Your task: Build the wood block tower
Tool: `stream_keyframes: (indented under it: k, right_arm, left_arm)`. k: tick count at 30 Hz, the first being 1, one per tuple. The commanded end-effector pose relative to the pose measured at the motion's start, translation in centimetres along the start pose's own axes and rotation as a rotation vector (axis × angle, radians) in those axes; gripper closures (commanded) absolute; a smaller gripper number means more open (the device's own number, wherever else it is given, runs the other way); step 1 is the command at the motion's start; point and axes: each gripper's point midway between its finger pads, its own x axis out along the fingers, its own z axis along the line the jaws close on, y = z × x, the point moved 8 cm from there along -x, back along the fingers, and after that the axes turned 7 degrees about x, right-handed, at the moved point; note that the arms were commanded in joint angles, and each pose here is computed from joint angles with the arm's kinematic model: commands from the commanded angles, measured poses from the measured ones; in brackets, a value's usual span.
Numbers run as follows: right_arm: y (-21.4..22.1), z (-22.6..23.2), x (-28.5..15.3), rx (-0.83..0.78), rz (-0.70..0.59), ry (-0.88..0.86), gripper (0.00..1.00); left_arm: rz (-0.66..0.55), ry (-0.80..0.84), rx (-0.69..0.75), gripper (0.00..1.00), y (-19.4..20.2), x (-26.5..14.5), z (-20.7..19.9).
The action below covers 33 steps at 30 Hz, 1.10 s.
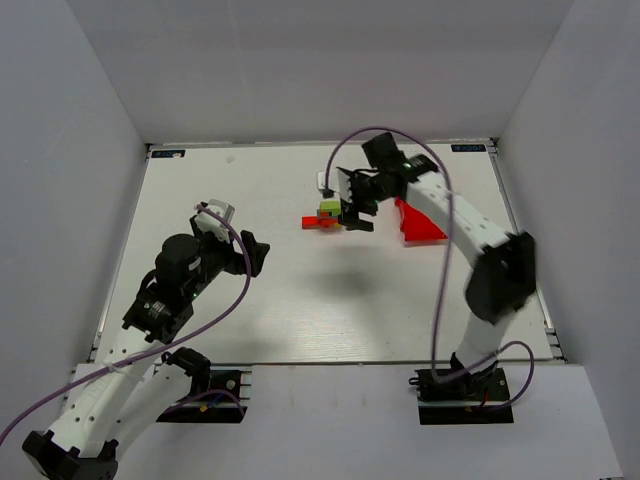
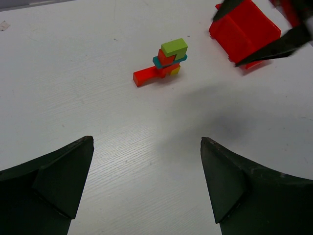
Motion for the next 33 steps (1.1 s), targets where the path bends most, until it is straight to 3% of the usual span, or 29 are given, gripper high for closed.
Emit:
stream_keyframes:
  k: [1, 2, 3, 4, 6, 11, 14, 16, 23, 33]
  right_arm:
    - [-0.7, 3.8, -4.7, 0.139, -0.119, 0.202, 0.10]
    - [-2.1, 2.8, -7.2, 0.113, -0.199, 0.394, 0.10]
    - [-2.4, 3.7, -9.2, 0.143, -0.241, 0.477, 0.10]
    - [-0.3, 4.8, -8.3, 0.302, -0.206, 0.538, 0.10]
    - [0.5, 6.6, -9.4, 0.411, -0.264, 0.616, 0.10]
    - [4.6, 12.1, -8.1, 0.561, -0.197, 0.546, 0.10]
    - [5.4, 14.0, -8.5, 0.592, -0.251, 0.572, 0.10]
    - [4.9, 14.4, -10.1, 0.582, -0.332, 0.653, 0.10]
    - [5.3, 15.7, -11.4, 0.599, -0.423, 0.750, 0.10]
    - [6.9, 15.4, -11.5, 0.592, -0.353, 0.867, 0.10]
  left_arm:
    - [-0.009, 0.006, 0.006, 0.00, -0.1, 0.2, 0.0]
    - [-0.009, 0.006, 0.006, 0.00, -0.1, 0.2, 0.0]
    - [-0.009, 0.017, 0.006, 0.00, -0.1, 0.2, -0.1]
    - [0.002, 0.017, 0.015, 0.00, 0.1, 0.4, 0.0]
    - [0.003, 0.026, 0.015, 0.00, 0.1, 0.7, -0.1]
    - [0.036, 0.044, 0.032, 0.00, 0.8, 1.4, -0.1]
    - [0.053, 0.066, 0.058, 0.00, 1.1, 1.7, -0.2]
    - [0.053, 0.087, 0.071, 0.00, 1.3, 1.8, -0.3]
    - [0.016, 0.141, 0.110, 0.00, 1.3, 1.4, -0.7]
    - [-0.013, 0.141, 0.132, 0.00, 0.8, 0.9, -0.7]
